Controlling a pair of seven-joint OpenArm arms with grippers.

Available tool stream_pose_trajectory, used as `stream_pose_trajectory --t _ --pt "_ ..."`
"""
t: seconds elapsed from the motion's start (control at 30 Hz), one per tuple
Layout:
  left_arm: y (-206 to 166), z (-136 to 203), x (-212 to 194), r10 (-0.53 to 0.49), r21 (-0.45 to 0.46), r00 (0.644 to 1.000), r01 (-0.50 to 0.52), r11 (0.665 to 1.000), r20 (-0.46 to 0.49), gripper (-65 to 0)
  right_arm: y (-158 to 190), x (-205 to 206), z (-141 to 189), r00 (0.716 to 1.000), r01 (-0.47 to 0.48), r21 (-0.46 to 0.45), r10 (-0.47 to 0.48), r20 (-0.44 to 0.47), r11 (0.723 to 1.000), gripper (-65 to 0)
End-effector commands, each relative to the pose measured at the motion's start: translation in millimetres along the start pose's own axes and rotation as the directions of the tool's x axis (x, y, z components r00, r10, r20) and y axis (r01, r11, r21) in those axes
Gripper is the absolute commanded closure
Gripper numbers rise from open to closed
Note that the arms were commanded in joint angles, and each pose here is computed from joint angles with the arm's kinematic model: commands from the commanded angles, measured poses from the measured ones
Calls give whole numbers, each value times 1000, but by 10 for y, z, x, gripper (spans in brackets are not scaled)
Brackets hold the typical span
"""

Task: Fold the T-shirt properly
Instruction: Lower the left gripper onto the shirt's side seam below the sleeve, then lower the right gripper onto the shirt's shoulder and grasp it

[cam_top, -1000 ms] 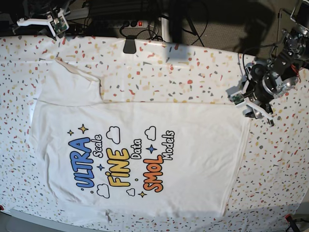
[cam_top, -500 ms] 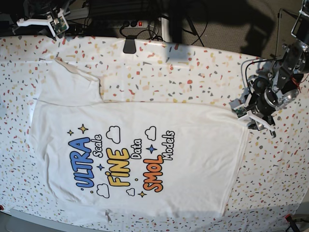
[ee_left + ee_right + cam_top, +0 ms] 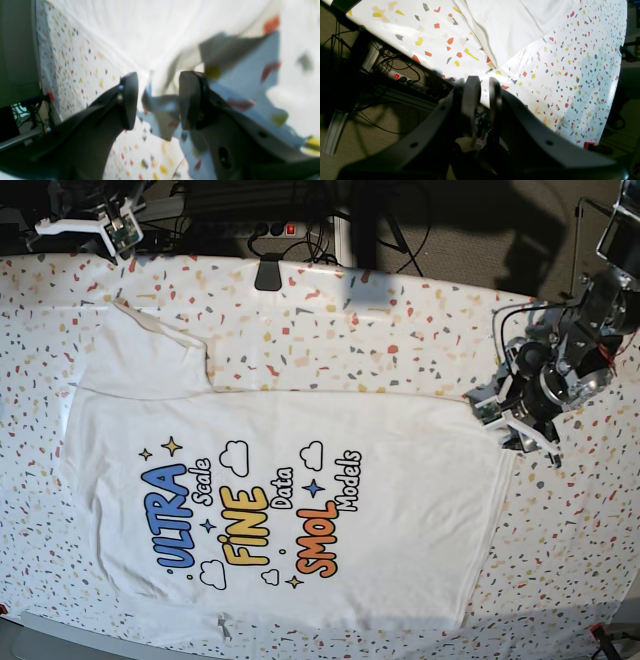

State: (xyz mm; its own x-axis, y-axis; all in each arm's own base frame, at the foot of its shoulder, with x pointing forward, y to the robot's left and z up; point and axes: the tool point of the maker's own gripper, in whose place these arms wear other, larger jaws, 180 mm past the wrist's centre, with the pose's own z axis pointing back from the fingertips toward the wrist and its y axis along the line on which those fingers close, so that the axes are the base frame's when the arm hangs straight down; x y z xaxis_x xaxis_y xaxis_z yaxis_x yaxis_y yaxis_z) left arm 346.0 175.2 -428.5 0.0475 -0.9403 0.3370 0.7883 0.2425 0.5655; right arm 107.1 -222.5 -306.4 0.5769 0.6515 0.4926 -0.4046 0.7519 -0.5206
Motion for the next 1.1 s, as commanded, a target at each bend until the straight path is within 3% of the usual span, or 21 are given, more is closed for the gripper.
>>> stream_pose_trajectory --t 0.0,0.13,0.23,0.43,0.63,0.73,0.9,1.07 --pt "78 18 41 -4 5 1000 4 1000 20 -266 -46 53 32 1000 -3 -15 3 15 1000 -107" --pt "75 15 30 -3 5 1000 3 1000 12 -266 -47 -13 32 1000 -3 -15 3 -22 1000 -107" --pt "71 15 30 -3 4 1000 3 1000 13 -230 -47 -18 33 1000 -3 -16 3 -24 1000 -107" --pt "71 16 -58 -2 4 999 2 1000 -36 0 -52 -18 33 1000 -8 -18 8 -24 1000 -107" --pt "61 25 -184 -1 3 994 1 1000 -105 0 -123 -15 35 997 -79 -55 77 -27 995 -107" --pt "63 25 -187 -1 4 994 1 1000 -108 0 -144 83 30 993 -114 -67 116 26 991 -115" --pt "63 25 -174 8 5 995 -7 1000 -102 0 -193 97 -57 977 -202 -47 205 64 978 -308" --pt "30 21 -136 67 -9 994 -68 998 -82 0 -412 73 -278 951 -297 -94 303 60 950 -323"
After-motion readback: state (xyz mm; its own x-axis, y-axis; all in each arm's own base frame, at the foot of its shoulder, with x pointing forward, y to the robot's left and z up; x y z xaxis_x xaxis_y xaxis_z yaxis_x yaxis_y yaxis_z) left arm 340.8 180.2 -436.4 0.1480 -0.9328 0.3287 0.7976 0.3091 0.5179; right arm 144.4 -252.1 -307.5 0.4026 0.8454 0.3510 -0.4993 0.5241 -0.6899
